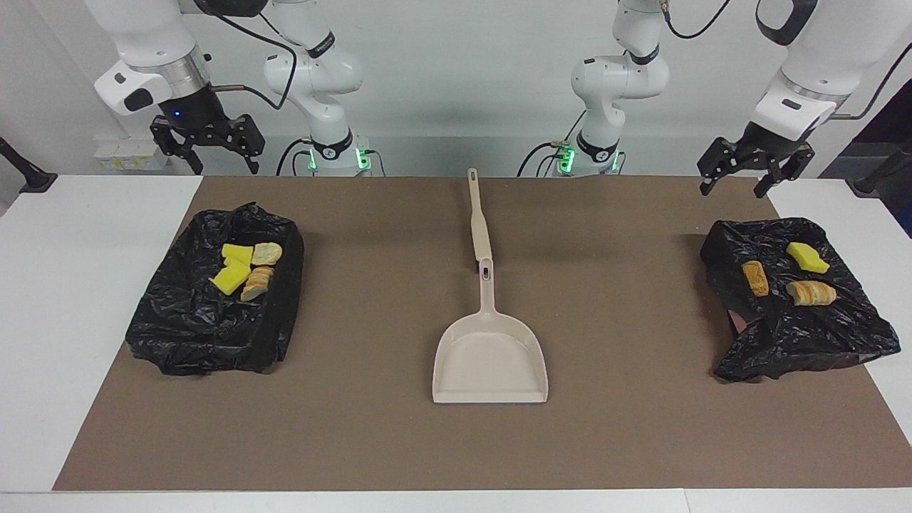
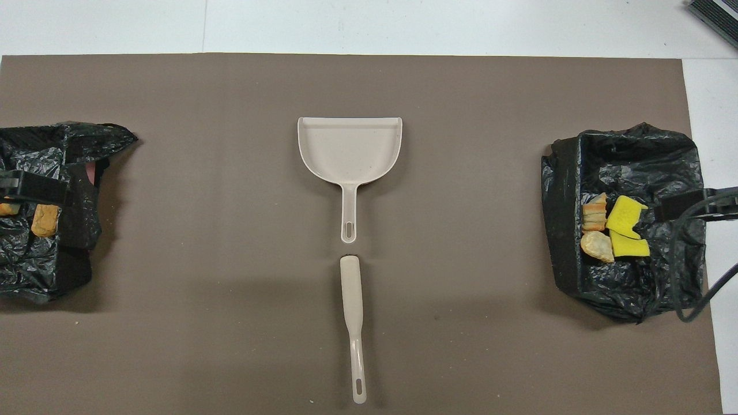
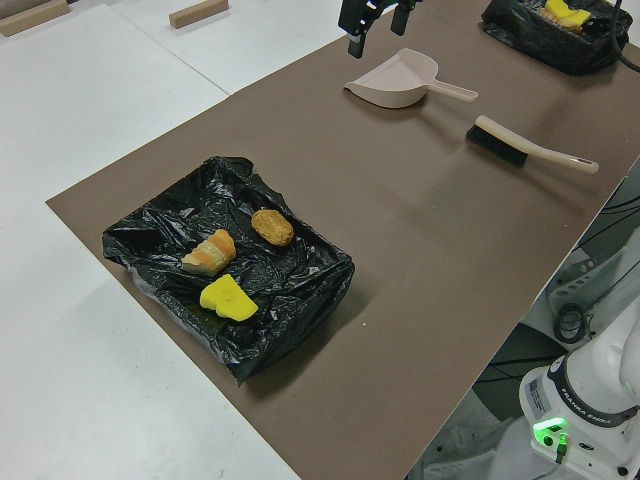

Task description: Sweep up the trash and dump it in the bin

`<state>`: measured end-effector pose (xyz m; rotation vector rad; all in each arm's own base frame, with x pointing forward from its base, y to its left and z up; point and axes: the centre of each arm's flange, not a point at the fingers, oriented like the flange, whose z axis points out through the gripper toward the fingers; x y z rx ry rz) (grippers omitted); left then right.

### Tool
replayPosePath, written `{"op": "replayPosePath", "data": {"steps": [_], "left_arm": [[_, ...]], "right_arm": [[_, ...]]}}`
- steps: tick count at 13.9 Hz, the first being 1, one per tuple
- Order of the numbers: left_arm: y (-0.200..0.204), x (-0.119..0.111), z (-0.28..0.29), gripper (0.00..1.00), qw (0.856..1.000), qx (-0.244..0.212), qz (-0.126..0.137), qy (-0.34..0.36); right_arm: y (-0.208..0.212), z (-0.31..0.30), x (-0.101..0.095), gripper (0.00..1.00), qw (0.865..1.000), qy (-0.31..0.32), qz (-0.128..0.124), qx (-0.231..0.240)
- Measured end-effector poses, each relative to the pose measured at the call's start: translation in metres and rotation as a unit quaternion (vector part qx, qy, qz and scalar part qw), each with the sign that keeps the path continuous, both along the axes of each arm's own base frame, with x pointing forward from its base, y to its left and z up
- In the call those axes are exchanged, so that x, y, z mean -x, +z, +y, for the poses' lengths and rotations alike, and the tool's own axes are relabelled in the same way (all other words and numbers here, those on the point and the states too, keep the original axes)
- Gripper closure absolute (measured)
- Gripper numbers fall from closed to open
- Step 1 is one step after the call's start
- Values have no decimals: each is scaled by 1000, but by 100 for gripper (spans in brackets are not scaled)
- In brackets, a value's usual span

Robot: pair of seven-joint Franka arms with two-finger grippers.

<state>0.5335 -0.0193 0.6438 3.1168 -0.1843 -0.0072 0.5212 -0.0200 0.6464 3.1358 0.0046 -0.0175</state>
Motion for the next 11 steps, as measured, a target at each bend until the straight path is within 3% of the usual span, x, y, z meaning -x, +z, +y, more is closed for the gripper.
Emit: {"op": "replayPosePath", "data": {"steps": [11], "left_arm": [[-10,13,1,0,1000,-1,26,0]], "right_arm": [[-1,0,0,0,1000,0,1,0]]}}
